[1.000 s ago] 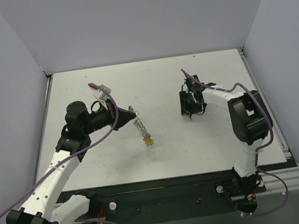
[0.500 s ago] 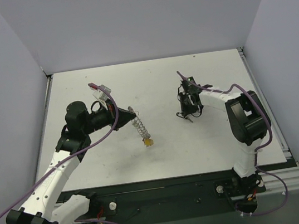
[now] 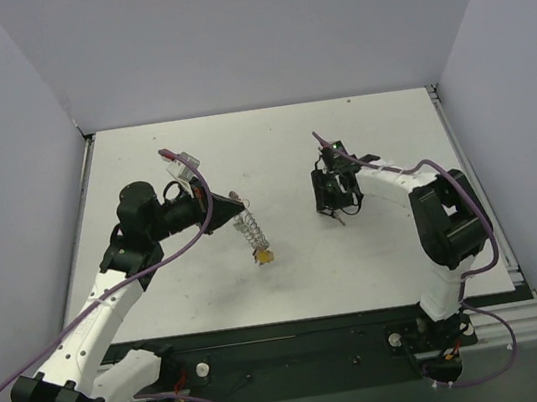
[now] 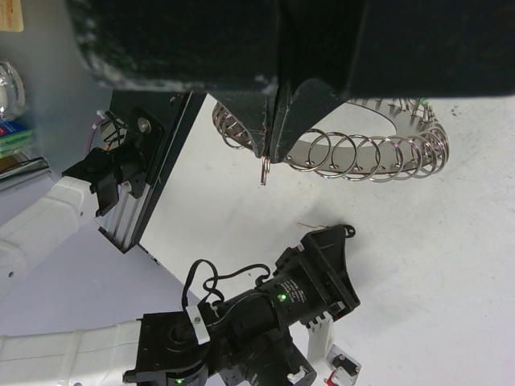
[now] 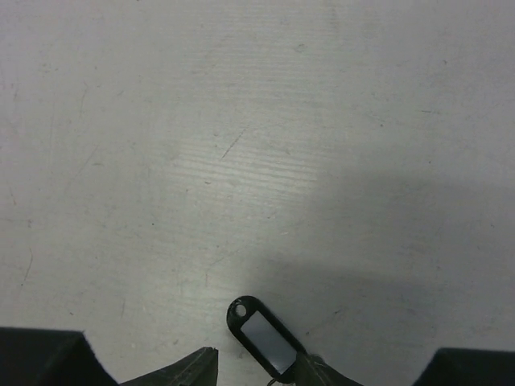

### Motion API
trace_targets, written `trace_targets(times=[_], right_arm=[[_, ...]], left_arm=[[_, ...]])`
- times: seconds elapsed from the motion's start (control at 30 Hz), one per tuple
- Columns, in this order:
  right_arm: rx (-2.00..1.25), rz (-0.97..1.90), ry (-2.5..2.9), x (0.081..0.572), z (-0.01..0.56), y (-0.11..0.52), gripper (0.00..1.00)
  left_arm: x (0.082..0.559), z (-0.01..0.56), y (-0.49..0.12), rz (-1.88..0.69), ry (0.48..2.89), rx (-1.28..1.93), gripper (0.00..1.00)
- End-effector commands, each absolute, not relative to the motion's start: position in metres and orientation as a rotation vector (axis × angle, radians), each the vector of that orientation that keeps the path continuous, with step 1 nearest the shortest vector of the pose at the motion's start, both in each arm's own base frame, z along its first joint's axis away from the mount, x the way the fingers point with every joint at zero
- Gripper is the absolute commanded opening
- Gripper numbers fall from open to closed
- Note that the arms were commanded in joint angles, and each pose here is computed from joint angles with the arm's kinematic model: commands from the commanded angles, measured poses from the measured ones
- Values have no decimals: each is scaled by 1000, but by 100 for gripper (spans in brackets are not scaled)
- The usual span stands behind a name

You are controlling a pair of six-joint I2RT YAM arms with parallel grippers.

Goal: Put the keys on the keyring

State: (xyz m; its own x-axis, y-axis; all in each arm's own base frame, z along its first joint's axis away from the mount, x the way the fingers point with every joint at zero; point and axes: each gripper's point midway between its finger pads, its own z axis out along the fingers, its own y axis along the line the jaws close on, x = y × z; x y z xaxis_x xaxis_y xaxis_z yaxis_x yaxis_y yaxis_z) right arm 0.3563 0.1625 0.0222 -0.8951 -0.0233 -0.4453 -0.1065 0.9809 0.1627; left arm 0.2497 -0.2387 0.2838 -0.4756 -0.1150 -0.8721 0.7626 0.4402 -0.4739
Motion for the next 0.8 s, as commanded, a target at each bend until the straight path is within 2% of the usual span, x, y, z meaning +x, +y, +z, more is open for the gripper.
trace_targets(times=[0.0,0.3,0.57,0.77], right_arm=[[-94,186,2642,349,43,162,43],[-4,44,2655,347,37,148,41],[41,44,2665,354,31,153,39],[96,50,2689,354,22,153,27]], left_arm=[[247,311,-238,-1180,1633,595,0],[246,312,-239,-1183,1631,595,0],[247,311,-239,-1182,1630,596,0],[246,311,-239,-1182,1630,596,0]])
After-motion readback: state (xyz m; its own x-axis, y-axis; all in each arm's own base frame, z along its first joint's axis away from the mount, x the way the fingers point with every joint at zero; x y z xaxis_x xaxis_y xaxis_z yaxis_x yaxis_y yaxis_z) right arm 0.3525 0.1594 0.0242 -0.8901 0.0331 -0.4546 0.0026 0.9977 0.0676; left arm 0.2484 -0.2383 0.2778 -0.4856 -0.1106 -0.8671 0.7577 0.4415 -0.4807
